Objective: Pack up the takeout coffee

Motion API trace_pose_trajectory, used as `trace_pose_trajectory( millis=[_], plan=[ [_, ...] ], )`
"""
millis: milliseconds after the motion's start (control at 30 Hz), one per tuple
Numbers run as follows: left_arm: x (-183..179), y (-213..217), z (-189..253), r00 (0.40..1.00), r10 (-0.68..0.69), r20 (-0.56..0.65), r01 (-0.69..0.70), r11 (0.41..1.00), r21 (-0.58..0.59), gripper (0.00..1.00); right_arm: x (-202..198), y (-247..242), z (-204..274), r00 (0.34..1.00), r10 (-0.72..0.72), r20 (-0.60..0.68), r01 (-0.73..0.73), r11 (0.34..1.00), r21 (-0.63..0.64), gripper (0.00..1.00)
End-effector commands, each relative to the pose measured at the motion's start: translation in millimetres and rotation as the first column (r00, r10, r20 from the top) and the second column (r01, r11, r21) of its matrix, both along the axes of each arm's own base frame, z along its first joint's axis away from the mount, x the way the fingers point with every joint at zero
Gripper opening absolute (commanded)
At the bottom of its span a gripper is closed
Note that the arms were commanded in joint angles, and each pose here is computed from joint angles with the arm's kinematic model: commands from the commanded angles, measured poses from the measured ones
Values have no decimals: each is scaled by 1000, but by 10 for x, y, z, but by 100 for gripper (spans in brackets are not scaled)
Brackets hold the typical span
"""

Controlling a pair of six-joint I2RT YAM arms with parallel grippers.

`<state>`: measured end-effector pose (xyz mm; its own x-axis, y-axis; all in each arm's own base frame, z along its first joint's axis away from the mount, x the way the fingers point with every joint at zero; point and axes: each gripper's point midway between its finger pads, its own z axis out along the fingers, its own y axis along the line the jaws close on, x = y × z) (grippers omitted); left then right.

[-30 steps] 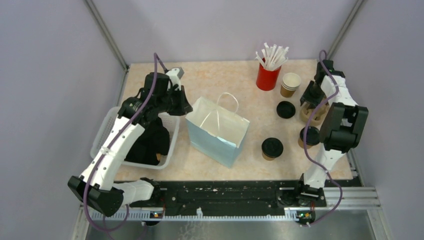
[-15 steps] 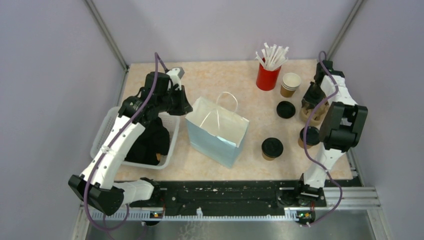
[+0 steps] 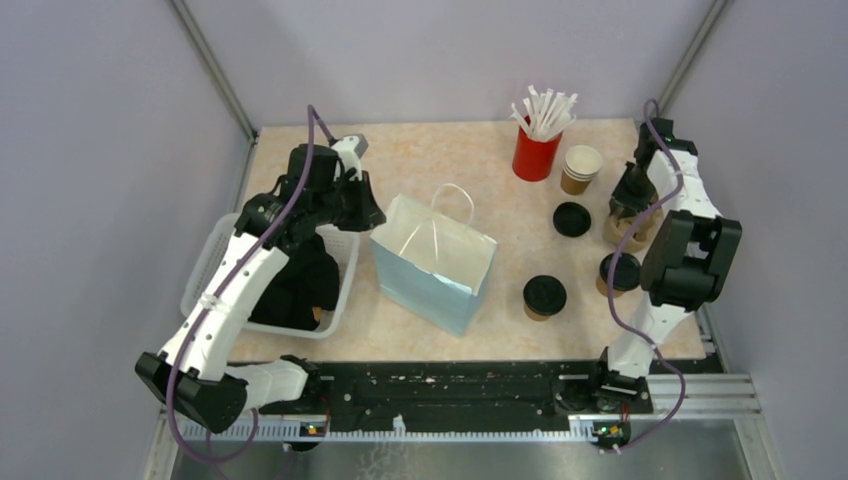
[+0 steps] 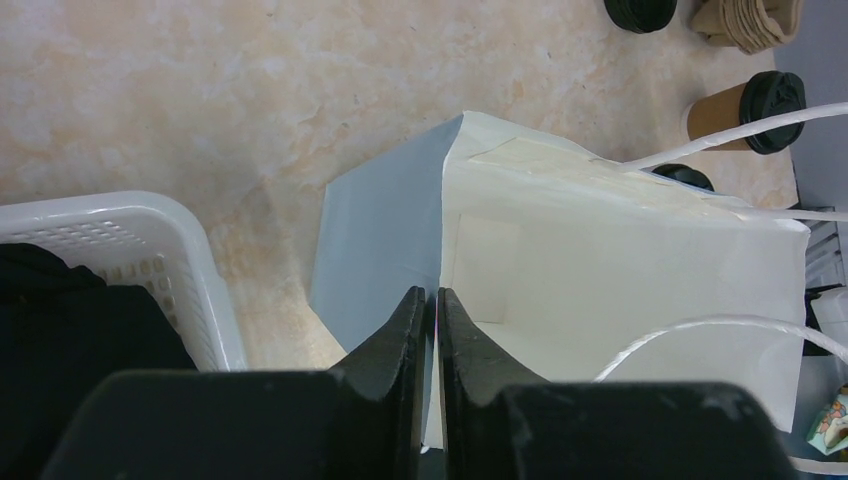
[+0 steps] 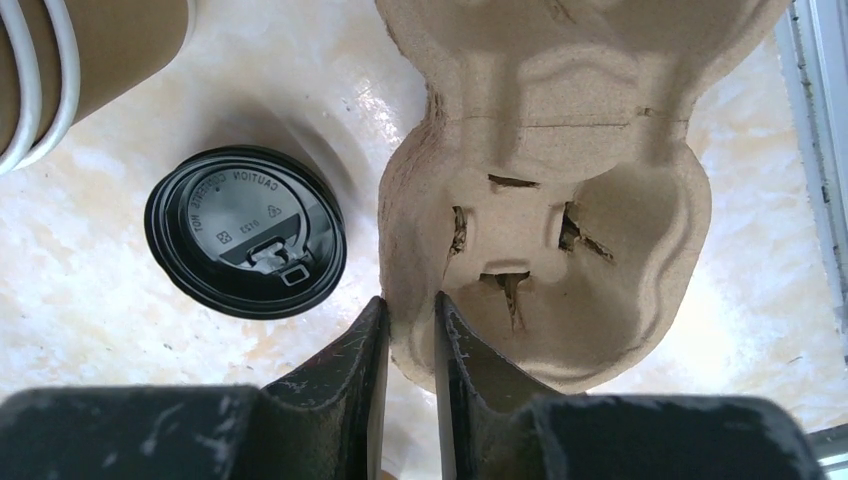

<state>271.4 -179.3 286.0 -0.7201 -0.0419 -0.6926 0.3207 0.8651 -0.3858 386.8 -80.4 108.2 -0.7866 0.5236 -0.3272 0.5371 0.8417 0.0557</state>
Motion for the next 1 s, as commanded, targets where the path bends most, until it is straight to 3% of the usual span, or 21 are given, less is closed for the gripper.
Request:
trace_pose_trajectory(
  millis=[0,100,167,300,400,567,700,967],
  plan=[
    [-46,-34,128,998,-31,49,32,999,-30,15,38,-133,313,997,21,77,-16,998,-61,12],
    [-51,-42,116,998,-37,48,39,999,-31,15,-1,-140,258,998,39,50,-36,997,-63,20],
    [-55,-43,109,998,-39,45,41,999,-32,15,-21,-127,301,997,51,58,-48,997,-62,20],
    [-64,-51,94,998,-45,44,47,998,-33,15,-24,-153,347,995,72,69,-66,994,-85,0],
    [-56,-56,97,998,-49,45,51,998,-31,15,-23,-142,370,995,83,63,-78,994,-79,0],
    [-59,-59,83,998,-54,43,55,998,-29,15,-7,-132,354,992,112,61,-107,991,-76,14],
    [-61,-64,76,997,-58,42,59,998,-30,15,16,-119,337,990,125,68,-120,990,-68,14],
    [-51,-69,34,998,-59,30,60,998,-25,15,124,-131,226,989,124,85,-122,992,-33,26]
  ],
)
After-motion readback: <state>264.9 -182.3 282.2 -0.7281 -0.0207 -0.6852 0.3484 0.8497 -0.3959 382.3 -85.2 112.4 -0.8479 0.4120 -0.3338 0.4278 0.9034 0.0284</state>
